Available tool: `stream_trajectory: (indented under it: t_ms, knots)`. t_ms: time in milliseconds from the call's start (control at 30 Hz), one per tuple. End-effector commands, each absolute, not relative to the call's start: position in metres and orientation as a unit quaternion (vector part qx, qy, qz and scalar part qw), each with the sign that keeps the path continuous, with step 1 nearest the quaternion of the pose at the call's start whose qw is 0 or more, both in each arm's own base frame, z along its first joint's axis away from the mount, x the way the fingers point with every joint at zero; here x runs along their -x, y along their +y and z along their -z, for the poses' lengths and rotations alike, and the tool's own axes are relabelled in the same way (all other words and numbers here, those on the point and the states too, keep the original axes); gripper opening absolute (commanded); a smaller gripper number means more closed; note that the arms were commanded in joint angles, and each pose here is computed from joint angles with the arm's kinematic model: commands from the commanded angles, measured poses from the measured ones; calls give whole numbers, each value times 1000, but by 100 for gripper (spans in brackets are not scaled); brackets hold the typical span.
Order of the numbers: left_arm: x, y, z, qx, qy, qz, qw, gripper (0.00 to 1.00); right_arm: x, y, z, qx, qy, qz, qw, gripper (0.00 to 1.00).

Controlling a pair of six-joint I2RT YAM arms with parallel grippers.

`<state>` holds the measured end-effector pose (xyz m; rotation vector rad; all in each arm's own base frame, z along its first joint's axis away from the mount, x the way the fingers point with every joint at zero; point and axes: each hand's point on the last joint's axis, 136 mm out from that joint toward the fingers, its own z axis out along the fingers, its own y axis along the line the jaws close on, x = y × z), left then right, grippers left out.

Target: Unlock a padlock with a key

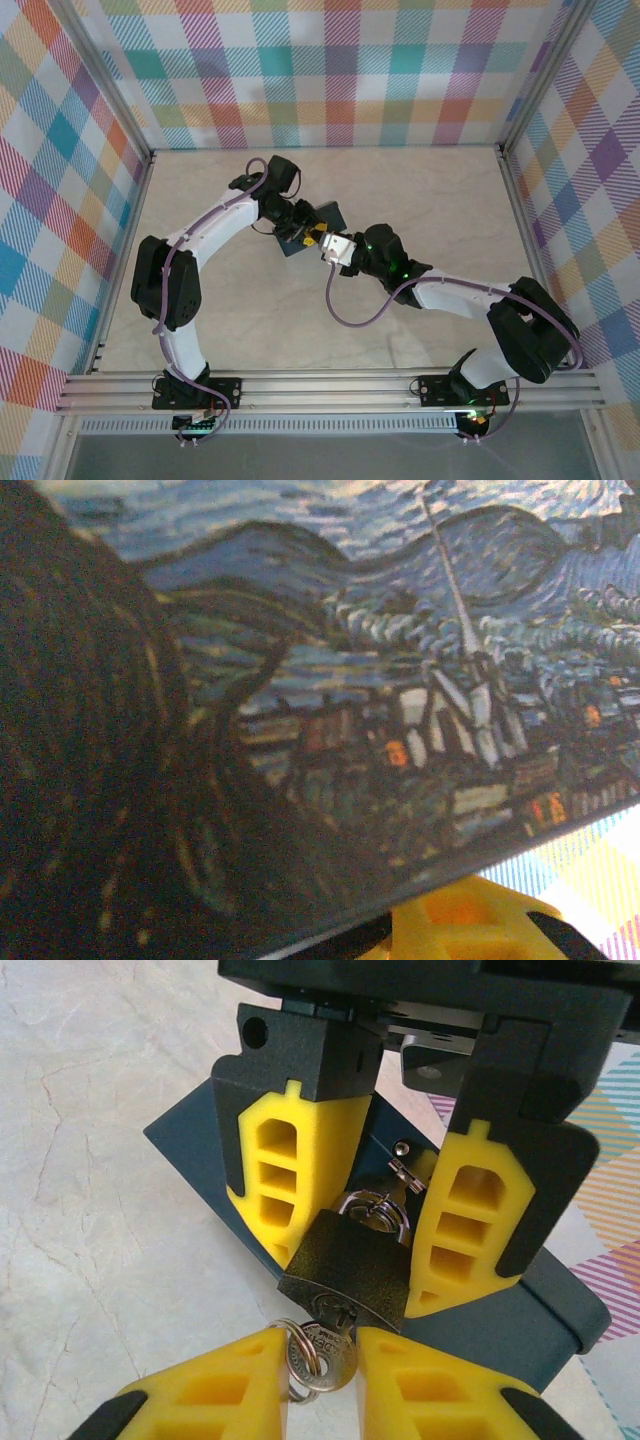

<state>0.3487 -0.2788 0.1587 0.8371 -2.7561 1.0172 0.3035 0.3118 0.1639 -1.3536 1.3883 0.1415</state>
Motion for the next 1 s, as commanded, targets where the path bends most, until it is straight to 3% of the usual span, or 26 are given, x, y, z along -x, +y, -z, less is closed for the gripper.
stream_trajectory:
  t_ms: [0, 167, 400, 767, 800, 967]
  knots:
    - [-356, -286, -180, -262, -891, -370, 31, 5, -302, 315, -163, 578, 577, -51, 575, 18]
    - [-355, -288, -182, -266, -885, -380, 34, 4, -306, 316, -158, 579, 577, -37, 575, 18]
    - [-351, -291, -190, -263, -881, -391, 36, 4, -325, 313, -168, 524, 597, -19, 607, 0]
    - [-350, -291, -181, -278, -877, -390, 38, 4, -315, 311, -187, 341, 682, -191, 618, 0]
    - [-350, -291, -180, -276, -879, -388, 38, 4, -309, 314, -183, 344, 689, -209, 602, 1]
    - [-353, -283, -173, -260, -896, -359, 25, 4, -290, 305, -176, 347, 710, -234, 566, 33]
